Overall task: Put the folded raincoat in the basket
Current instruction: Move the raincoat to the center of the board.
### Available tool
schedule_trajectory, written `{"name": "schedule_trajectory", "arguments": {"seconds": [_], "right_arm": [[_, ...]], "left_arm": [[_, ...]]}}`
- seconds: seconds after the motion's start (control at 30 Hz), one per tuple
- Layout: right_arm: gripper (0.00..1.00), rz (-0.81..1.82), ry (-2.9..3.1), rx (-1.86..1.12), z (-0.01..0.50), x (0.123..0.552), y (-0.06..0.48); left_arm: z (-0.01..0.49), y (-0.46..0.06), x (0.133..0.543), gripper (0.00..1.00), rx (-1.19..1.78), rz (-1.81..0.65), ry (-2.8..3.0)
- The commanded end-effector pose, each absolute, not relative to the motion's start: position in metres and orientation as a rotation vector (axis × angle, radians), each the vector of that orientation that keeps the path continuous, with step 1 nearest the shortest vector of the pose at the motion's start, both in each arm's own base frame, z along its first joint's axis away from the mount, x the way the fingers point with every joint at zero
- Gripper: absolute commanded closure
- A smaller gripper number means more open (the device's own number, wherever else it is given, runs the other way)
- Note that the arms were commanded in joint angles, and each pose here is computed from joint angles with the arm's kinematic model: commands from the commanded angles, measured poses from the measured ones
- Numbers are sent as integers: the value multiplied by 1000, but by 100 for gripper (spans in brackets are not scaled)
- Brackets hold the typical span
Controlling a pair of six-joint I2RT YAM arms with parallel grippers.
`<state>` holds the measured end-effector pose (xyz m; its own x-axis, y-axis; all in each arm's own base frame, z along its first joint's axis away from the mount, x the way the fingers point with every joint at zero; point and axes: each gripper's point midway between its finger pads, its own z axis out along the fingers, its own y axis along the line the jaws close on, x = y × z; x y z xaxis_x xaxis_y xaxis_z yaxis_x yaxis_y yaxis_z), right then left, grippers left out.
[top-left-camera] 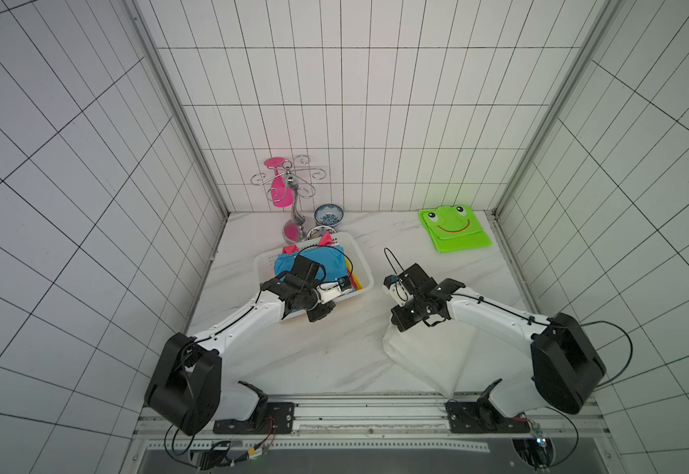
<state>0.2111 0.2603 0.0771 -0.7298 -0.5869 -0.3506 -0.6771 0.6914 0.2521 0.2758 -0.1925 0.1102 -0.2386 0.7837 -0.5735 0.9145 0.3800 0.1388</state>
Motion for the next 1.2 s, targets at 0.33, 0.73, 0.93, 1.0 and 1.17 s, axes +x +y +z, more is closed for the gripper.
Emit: {"name": "schedule_trajectory", "arguments": {"seconds": [0.33,0.73,0.93,1.0,1.17], "right_arm": [[100,533,2398,-1502,80,183,310],[100,500,2212,-1492,114,160,309],[100,493,2114,-1455,144,155,290],[100,539,2084,-1480,148,148,292],[100,500,2082,-1599,140,129,285]], "left_arm": [[117,-203,319,89,1258,-274,2086],[168,-227,308,34,1240,-544,2044],[206,-241,244,3,1577,-828,1714],[207,-242,210,3,1773,-911,1455],[198,-247,196,3,1918,-903,1091]]}}
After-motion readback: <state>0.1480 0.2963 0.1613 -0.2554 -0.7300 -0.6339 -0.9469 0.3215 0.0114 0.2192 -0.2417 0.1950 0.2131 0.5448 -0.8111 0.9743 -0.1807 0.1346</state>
